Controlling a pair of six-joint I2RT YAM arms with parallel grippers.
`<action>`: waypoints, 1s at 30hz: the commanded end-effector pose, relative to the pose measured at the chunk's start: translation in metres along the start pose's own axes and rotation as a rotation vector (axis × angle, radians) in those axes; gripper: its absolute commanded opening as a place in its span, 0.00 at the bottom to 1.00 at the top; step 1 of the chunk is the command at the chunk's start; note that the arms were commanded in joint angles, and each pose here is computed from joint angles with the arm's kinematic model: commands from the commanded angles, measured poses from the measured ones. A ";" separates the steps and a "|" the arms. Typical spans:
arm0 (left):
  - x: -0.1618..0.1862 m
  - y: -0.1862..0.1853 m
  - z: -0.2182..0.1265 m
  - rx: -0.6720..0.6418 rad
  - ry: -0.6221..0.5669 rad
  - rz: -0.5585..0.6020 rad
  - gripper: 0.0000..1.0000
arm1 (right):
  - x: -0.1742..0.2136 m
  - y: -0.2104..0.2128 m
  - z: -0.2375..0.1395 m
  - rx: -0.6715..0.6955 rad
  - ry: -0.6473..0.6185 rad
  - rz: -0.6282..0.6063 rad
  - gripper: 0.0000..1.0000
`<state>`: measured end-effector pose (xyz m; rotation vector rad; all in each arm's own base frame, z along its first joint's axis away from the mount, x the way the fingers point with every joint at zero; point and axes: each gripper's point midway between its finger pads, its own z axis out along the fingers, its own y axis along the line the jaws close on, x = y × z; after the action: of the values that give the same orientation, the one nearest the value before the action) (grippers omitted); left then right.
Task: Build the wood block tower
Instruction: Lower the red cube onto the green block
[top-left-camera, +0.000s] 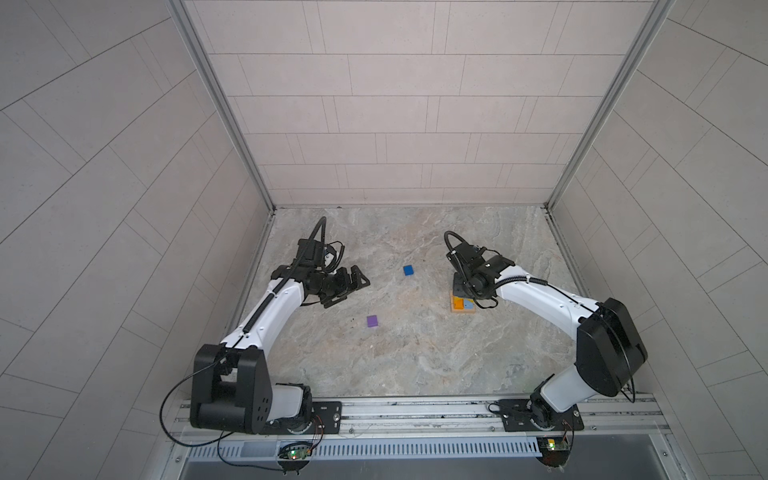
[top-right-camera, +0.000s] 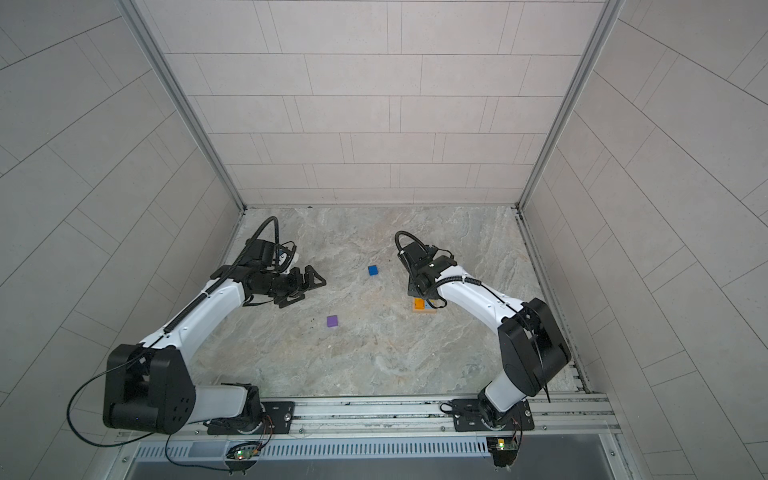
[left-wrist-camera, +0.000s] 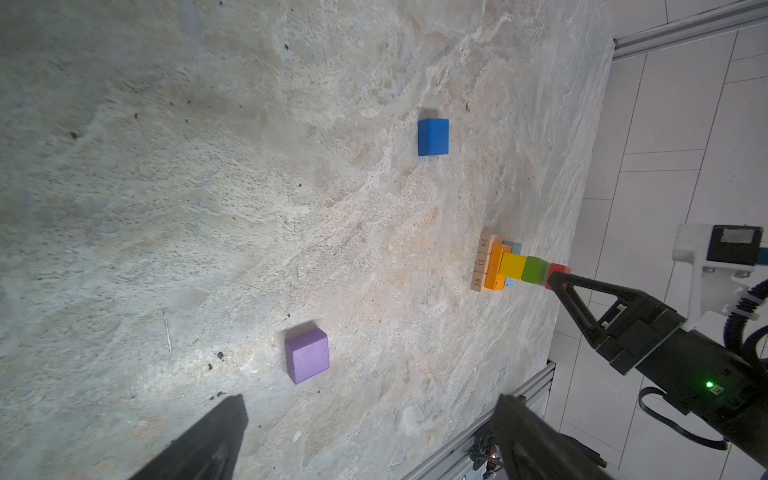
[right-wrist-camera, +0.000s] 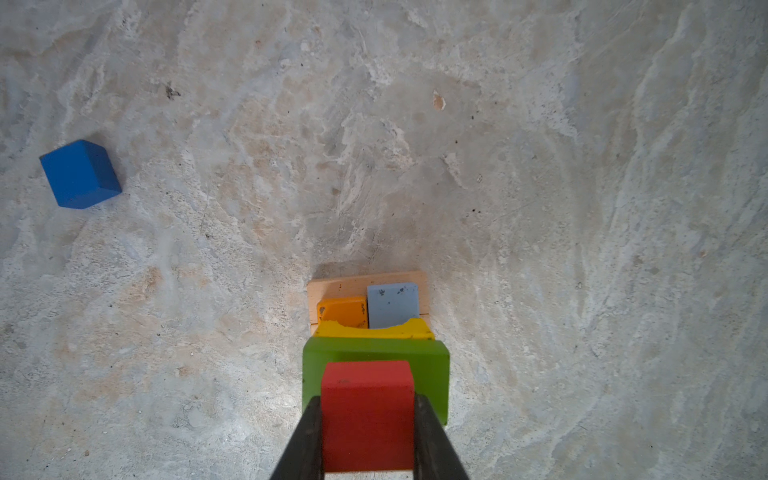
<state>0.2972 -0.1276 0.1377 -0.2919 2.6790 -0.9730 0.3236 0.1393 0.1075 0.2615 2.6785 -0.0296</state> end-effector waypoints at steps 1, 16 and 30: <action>-0.003 -0.004 -0.002 0.003 0.000 0.023 1.00 | 0.004 -0.008 0.006 0.037 0.007 -0.001 0.21; -0.002 -0.004 -0.002 0.002 0.002 0.022 1.00 | 0.005 -0.010 0.011 0.049 0.010 -0.006 0.22; -0.002 -0.004 -0.002 0.003 0.003 0.023 1.00 | 0.002 -0.008 0.008 0.041 0.001 -0.005 0.23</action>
<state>0.2971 -0.1279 0.1377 -0.2907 2.6793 -0.9737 0.3223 0.1362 0.1000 0.2604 2.6913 -0.0507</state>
